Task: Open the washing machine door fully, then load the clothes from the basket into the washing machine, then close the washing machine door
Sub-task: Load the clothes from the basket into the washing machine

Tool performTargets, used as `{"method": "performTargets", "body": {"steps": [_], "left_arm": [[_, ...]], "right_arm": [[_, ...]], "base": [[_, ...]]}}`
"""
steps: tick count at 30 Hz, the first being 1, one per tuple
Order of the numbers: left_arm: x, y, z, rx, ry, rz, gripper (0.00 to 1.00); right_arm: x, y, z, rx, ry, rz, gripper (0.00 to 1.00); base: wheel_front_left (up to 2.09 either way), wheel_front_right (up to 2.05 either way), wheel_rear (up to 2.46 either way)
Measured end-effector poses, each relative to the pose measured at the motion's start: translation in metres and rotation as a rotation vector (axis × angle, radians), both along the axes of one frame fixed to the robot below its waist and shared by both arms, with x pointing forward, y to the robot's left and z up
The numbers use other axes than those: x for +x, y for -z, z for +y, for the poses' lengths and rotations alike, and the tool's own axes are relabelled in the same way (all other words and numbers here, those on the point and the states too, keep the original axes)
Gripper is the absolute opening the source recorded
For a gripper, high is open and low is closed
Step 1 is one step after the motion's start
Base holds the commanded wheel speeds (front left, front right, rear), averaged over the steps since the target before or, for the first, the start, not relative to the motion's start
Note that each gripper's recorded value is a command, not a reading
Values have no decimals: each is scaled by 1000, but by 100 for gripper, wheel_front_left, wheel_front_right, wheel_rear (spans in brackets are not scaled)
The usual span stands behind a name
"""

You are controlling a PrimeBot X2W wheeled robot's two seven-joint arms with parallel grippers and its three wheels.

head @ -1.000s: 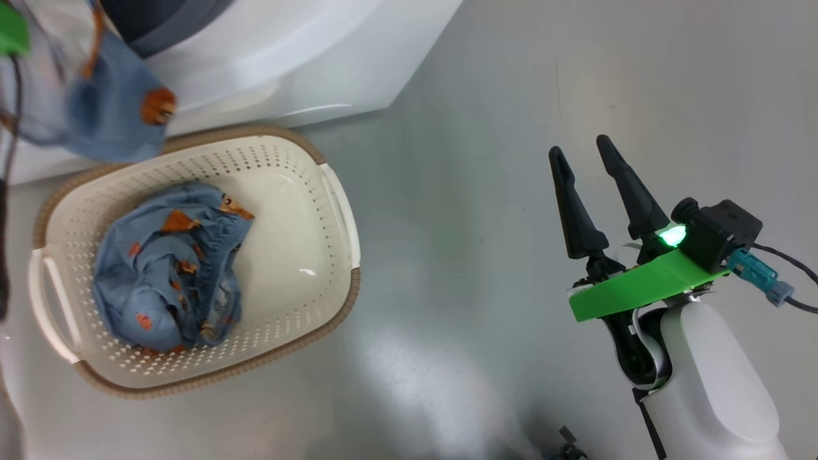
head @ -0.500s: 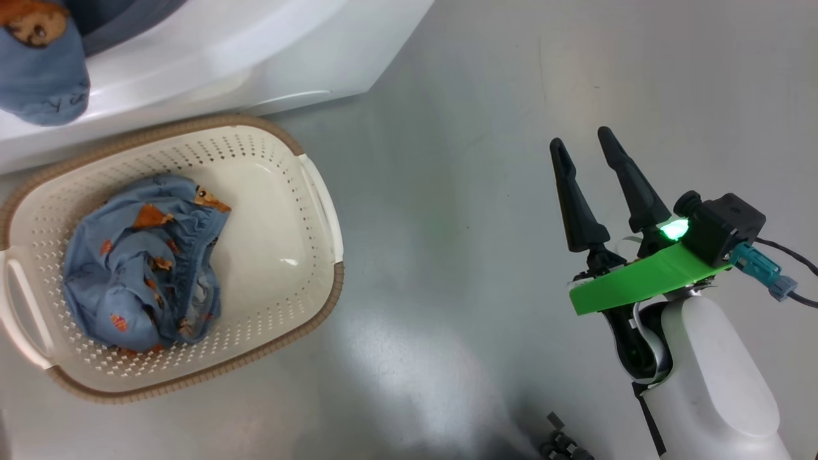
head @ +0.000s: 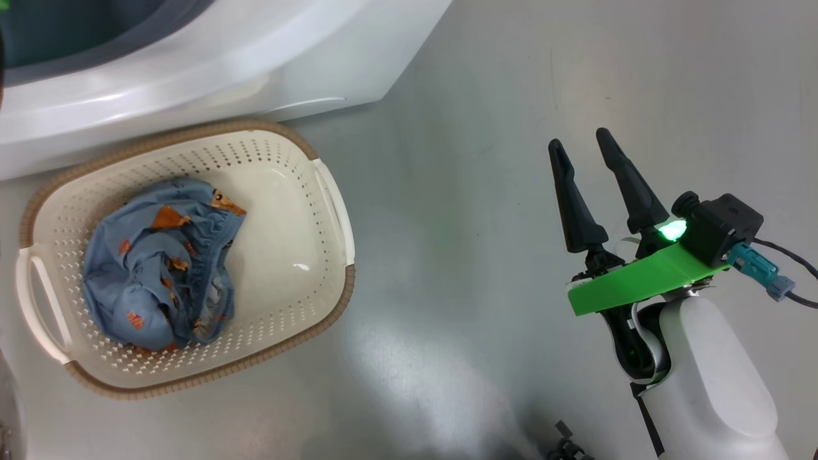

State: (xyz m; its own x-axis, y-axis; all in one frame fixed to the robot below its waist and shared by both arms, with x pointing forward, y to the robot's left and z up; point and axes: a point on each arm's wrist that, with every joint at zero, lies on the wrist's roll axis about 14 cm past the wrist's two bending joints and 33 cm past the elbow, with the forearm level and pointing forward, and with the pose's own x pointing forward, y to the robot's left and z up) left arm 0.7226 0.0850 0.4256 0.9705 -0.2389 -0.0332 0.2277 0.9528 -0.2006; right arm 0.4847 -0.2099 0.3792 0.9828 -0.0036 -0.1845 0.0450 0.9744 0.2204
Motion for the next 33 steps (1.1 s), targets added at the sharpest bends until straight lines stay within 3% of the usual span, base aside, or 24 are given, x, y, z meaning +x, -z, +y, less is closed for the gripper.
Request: {"method": "performTargets", "body": {"steps": [15,33], "left_arm": [[-31,-13,-7,-7,44,-80,100],[-104,-18,9,-31,27,-123,100]], "right_arm": [[5,-9,5,14,-6,-30,100],[7,-36,8,24,-8,-99,100]], "base": [[0,0,0],[0,0,0]]}}
